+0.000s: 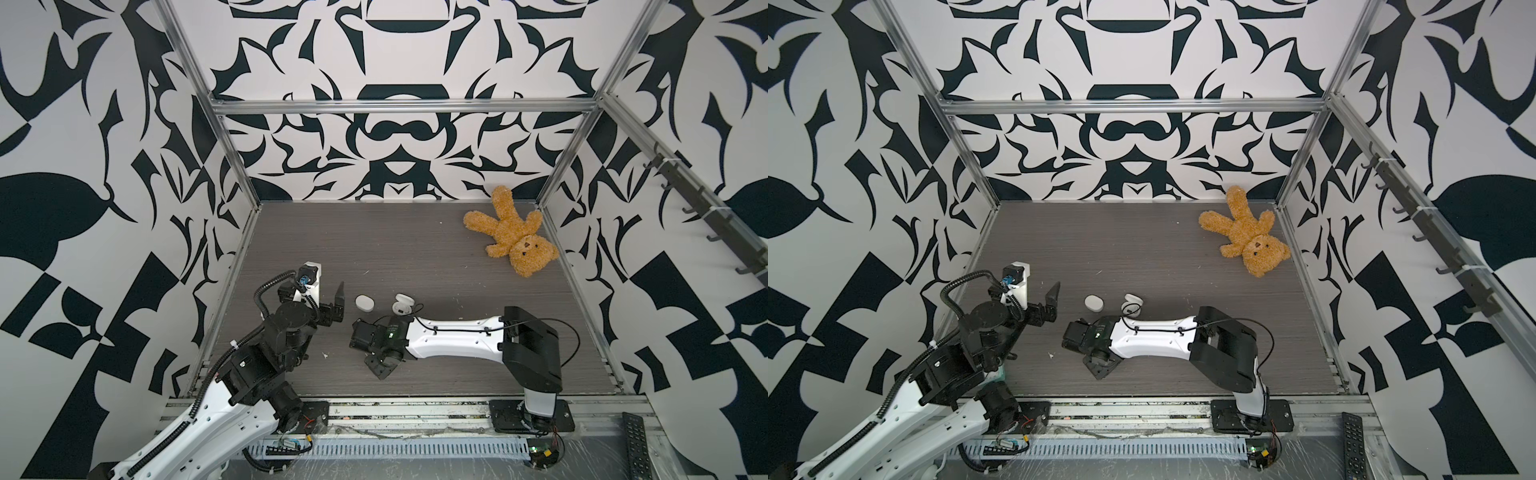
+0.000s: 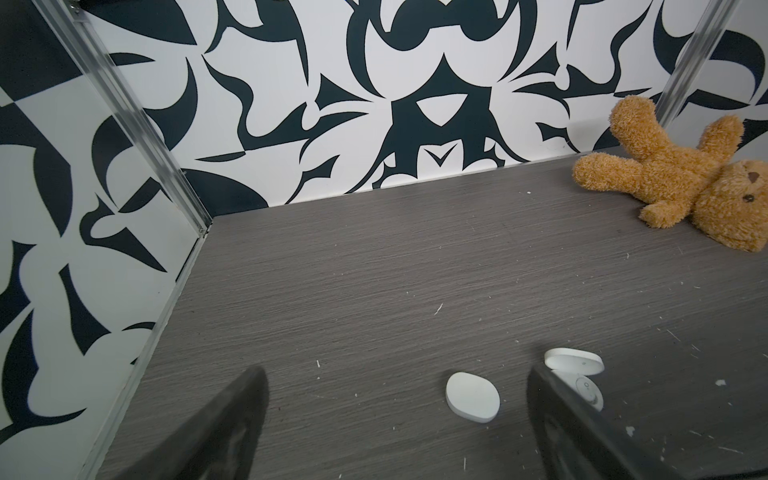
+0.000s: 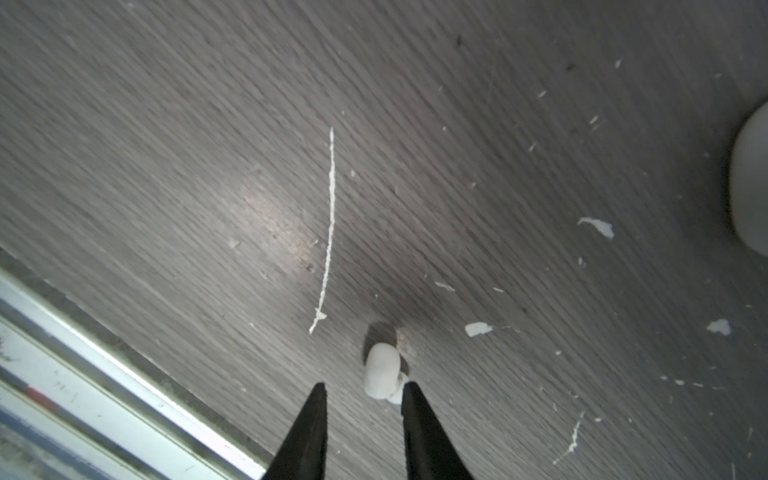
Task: Insert the wireless bluetooth earbuds into the charging case
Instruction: 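Move the right gripper over the second white earbud near the robot, then lower the right gripper and close it on the white earbud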
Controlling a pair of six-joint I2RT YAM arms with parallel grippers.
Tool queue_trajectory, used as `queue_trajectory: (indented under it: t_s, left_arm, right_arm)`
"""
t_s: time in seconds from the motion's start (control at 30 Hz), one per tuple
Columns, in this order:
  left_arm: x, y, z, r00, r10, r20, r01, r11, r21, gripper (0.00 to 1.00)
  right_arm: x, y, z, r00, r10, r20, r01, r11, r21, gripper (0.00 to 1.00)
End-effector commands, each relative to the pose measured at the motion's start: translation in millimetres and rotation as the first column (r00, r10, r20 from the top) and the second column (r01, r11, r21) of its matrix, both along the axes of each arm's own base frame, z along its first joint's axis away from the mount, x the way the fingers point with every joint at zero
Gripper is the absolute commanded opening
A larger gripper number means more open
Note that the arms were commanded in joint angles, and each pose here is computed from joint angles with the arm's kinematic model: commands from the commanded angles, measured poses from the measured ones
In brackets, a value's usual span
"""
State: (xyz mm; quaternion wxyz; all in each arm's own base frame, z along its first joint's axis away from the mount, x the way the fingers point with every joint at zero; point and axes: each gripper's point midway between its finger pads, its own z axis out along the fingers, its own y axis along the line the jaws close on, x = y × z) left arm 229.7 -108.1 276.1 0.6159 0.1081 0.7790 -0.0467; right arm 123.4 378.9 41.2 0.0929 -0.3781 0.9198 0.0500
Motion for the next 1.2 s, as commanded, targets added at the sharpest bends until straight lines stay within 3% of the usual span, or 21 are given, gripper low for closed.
queue_trajectory:
  t_s: [0.0, 1.17]
  left_arm:
    - [0, 5, -1, 1.0, 0.022, 0.006, -0.022, 1.0, 0.003, 0.99]
    - [0, 5, -1, 1.0, 0.021, 0.007, -0.021, 1.0, 0.003, 0.99]
  right_arm:
    - [4, 0, 10, 0.999, 0.013, 0.05, -0.011, 1.0, -0.025, 0.32]
    - [11, -6, -8, 0.992, 0.029, 0.121, -0.012, 0.99, -0.14, 0.26]
